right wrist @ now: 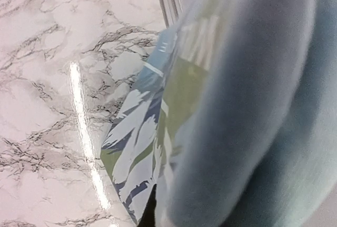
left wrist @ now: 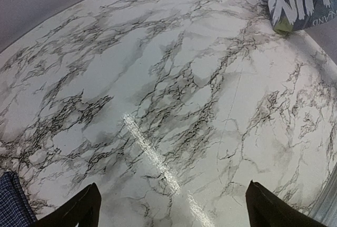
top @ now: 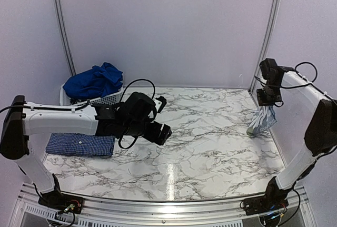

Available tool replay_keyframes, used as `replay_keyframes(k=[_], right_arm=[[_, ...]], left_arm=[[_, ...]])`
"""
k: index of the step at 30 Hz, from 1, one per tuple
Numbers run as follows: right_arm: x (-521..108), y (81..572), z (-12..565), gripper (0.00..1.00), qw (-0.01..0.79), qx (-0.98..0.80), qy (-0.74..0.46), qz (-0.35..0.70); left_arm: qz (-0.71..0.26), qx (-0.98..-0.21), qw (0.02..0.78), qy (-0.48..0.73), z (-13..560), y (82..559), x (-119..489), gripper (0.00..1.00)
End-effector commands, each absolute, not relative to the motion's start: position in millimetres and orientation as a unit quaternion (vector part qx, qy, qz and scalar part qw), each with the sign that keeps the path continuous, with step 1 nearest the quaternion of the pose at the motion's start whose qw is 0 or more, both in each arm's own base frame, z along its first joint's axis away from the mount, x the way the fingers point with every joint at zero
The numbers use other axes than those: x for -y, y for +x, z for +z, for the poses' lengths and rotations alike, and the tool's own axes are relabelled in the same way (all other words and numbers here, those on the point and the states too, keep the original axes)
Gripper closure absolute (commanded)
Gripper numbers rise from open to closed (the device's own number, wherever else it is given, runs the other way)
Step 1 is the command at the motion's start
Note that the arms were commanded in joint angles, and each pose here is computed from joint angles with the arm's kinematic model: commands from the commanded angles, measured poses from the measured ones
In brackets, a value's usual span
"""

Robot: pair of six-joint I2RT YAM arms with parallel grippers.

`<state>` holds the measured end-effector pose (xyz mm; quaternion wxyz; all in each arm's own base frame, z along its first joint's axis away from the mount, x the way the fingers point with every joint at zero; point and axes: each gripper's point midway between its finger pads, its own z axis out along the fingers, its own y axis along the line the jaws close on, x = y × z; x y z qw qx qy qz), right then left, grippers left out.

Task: Fold and stack the mixed laundry pile
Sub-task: Turn over the square-folded T-shirt at the center of the board, then adjust the square-folded T-shirt at the center of the board.

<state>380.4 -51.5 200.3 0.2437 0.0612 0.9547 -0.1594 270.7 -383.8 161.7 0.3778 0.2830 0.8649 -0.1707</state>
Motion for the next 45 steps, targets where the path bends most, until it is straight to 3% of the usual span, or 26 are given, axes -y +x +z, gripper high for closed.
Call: replay_keyframes(k=[1,8,14,16,20,23,27,31,34,40,43,45], right_arm=[[-6.8,388.1,167.8,1.0,0.193,-0.958,-0.034,-0.21],[-171.5,400.6,105.0,1.0,0.16,-0.954,-0.185,-0.175],[-302.5,370.9,57.0,0.98,0.092,-0.949,-0.286,-0.092],[-351.5,354.0,61.6,0.68,0.084,-0.951,-0.299,0.003],[-425.2,328.4,134.5,0.42,0.1,-0.913,-0.303,0.255],[-418.7,326.7,184.5,0.34,0.133,-0.879,-0.303,0.343],[-355.0,361.0,217.9,0.37,0.196,-0.856,-0.232,0.418],[-283.3,401.3,173.4,0.5,0.21,-0.891,-0.153,0.373],[-245.6,422.2,130.2,0.5,0.198,-0.929,-0.123,0.289],[-252.0,430.6,78.1,0.42,0.158,-0.93,-0.13,0.306],[-257.9,421.5,68.5,0.54,0.125,-0.929,-0.129,0.322],[-265.8,405.5,84.3,0.56,0.114,-0.929,-0.136,0.325]], left_arm=[[-0.143,-0.885,0.372,0.24,158.6,277.2,349.8,0.01],[-0.152,-0.897,0.364,0.199,156.4,280.3,331.7,0.01],[-0.167,-0.909,0.356,0.138,155.4,289.0,308.2,0.01],[-0.176,-0.914,0.349,0.109,153.1,293.3,296.3,0.01],[-0.207,-0.911,0.349,0.073,158.1,295.8,282.8,0.01],[-0.219,-0.909,0.348,0.063,161.2,297.5,280.4,0.01],[-0.24,-0.906,0.336,0.096,159.2,301.4,303.7,0.01],[-0.238,-0.906,0.325,0.126,150.6,314.7,333.1,0.01],[-0.238,-0.91,0.313,0.135,139.0,328.6,353.4,0.01],[-0.257,-0.92,0.268,0.128,109.7,339.0,381.9,0.01],[-0.263,-0.921,0.262,0.117,107.8,340.9,382.4,0.01],[-0.262,-0.921,0.264,0.115,110.3,340.7,377.4,0.01]])
